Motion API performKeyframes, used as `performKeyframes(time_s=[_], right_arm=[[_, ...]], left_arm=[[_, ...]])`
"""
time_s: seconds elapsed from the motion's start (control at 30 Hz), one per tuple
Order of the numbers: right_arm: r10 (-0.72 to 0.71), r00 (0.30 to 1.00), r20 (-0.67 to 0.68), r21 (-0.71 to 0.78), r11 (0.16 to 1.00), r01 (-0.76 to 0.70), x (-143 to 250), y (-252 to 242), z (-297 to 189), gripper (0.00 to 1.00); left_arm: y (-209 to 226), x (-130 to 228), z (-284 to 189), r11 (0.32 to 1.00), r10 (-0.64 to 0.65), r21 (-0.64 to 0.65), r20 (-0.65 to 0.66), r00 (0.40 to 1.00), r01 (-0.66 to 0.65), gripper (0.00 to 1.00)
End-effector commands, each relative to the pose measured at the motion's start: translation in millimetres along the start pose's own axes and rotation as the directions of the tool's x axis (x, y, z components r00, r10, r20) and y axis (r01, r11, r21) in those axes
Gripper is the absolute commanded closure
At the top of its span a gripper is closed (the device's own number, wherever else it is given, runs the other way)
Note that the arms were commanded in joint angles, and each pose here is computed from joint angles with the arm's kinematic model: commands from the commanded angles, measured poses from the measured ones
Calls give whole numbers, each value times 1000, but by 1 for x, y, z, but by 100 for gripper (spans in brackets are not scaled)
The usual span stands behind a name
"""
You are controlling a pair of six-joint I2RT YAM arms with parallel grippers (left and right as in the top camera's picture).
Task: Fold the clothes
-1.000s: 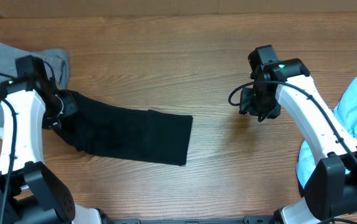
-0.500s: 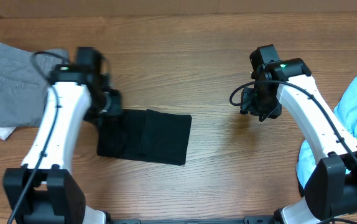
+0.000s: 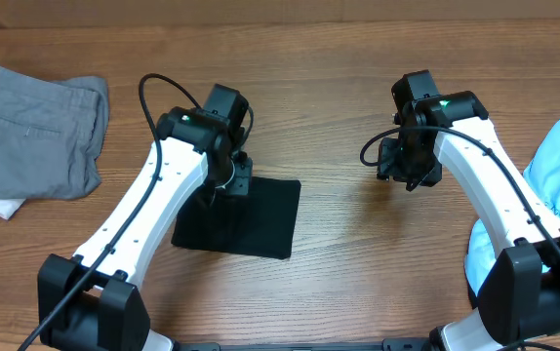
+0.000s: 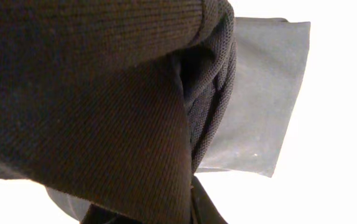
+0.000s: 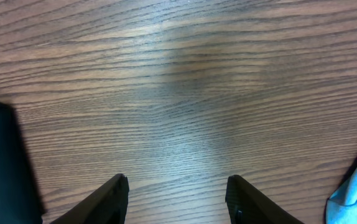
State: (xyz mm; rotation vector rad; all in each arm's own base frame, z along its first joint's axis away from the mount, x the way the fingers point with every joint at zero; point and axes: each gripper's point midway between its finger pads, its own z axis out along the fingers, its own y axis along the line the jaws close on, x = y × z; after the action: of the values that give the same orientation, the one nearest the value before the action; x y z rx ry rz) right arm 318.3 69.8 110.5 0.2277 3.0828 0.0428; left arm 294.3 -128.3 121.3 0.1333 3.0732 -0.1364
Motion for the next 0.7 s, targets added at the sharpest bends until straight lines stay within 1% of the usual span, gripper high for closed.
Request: performKeyframes(time_s=[0.0, 0.37, 0.4, 0.43, 0.47, 0.67], right_arm=[[-4, 1000, 30, -5, 1000, 5, -5, 0, -8, 45], [-4, 1000, 30, -5, 1000, 5, -5, 0, -8, 45], [-4, 1000, 30, -5, 1000, 5, -5, 0, -8, 44], [-4, 1000, 30, -4, 1000, 5, -5, 0, -8, 44], [-4, 1000, 30, -5, 1000, 4, -5, 0, -8, 44], [-5, 1000, 28, -11, 1000, 5, -5, 1, -8, 44]], left_arm=[[-10, -2, -1, 1000, -17, 14, 9, 1000, 17, 90], [-30, -2, 1, 999, 26, 28, 32, 999, -27, 90], [-31, -2, 1, 999, 30, 29, 34, 999, -31, 89], [-33, -1, 3, 999, 35, 30, 34, 999, -36, 87], [-33, -1, 4, 999, 38, 30, 34, 999, -39, 89], [-37, 7, 21, 998, 53, 29, 22, 998, -54, 90]])
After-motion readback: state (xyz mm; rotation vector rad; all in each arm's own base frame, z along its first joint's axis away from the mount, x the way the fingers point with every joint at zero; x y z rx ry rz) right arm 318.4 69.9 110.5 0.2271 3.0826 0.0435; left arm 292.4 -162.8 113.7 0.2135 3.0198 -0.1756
